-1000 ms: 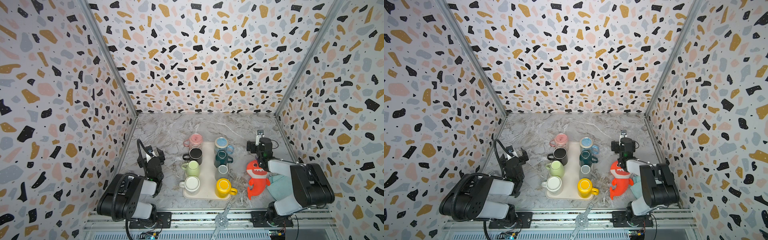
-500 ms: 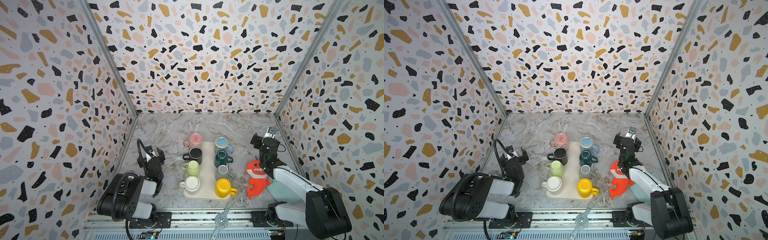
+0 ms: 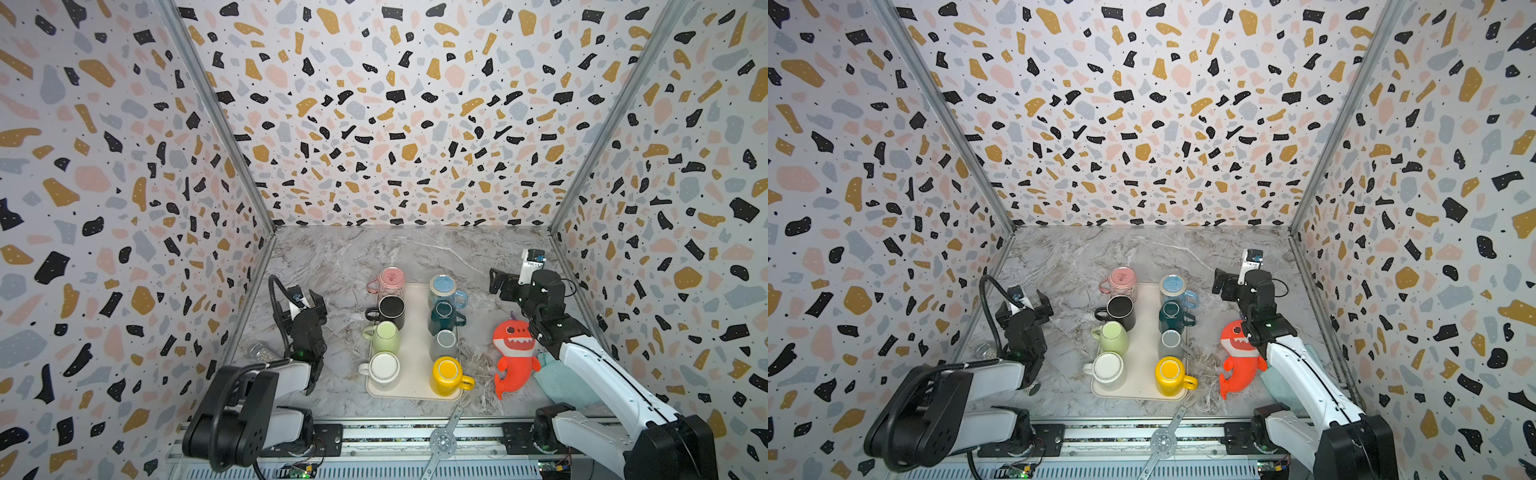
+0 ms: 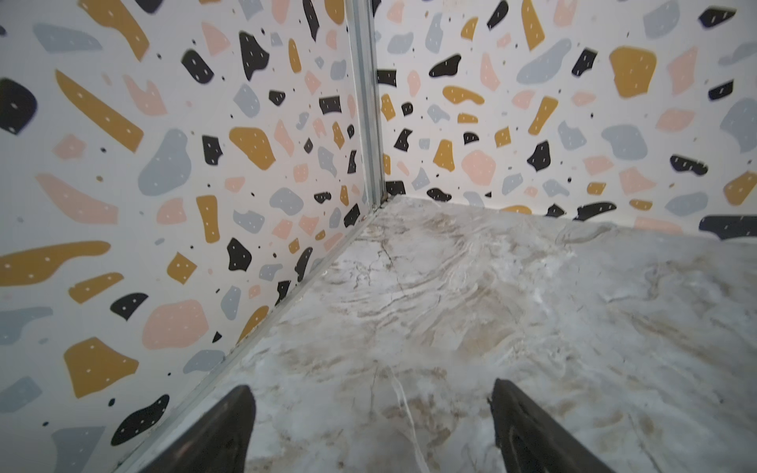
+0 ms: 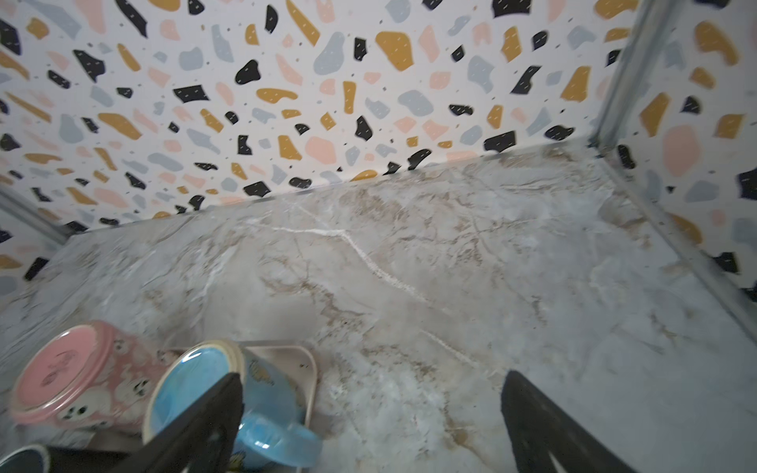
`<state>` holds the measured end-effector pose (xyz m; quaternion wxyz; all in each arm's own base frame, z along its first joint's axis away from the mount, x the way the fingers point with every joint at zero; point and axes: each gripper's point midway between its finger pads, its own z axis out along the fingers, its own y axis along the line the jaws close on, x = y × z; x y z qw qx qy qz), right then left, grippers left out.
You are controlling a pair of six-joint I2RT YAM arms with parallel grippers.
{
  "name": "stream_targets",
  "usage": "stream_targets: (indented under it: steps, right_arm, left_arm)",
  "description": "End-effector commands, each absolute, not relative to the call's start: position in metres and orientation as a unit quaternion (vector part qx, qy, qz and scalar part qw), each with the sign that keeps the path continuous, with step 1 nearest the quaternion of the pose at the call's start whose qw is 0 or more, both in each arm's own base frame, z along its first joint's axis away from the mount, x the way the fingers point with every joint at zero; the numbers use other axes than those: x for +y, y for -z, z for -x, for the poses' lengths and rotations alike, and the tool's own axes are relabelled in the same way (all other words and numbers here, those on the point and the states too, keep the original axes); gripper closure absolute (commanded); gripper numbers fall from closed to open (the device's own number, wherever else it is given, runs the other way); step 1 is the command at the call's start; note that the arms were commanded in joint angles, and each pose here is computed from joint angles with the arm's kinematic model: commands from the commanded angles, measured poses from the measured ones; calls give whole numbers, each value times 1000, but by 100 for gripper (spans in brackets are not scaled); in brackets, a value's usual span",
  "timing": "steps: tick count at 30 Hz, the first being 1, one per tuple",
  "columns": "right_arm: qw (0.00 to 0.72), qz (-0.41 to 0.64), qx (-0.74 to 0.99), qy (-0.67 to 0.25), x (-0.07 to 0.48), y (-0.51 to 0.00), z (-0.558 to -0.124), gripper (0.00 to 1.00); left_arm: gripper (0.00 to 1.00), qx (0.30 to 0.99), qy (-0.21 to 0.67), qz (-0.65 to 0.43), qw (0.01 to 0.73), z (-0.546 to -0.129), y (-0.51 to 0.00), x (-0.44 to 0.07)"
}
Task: Turn the mug right side up
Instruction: 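Raise both arms from rest and move the right gripper toward the tray, then reach the right gripper toward the light blue butterfly mug on the tray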
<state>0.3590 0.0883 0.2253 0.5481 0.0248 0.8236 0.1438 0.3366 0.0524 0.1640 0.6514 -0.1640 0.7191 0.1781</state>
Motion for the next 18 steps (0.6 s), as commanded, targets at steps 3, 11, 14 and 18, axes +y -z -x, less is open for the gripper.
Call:
stream_targets:
  steps: [3, 11, 14, 18]
  right_arm:
    - [495, 23, 827, -265, 132, -246, -353, 1]
    - [304, -115, 835, -443, 141, -248, -363, 74]
    - [182, -165, 807, -538, 162, -231, -352, 81]
    - [100, -231, 759, -600, 179, -218, -340, 79]
  left_arm:
    - [10, 691, -149, 207, 677, -330, -216, 57]
    - [8, 660, -41, 233, 713, -328, -286, 41]
    - [8, 662, -22, 241, 709, -331, -298, 38]
    - [8, 658, -2, 248, 711, -334, -310, 35]
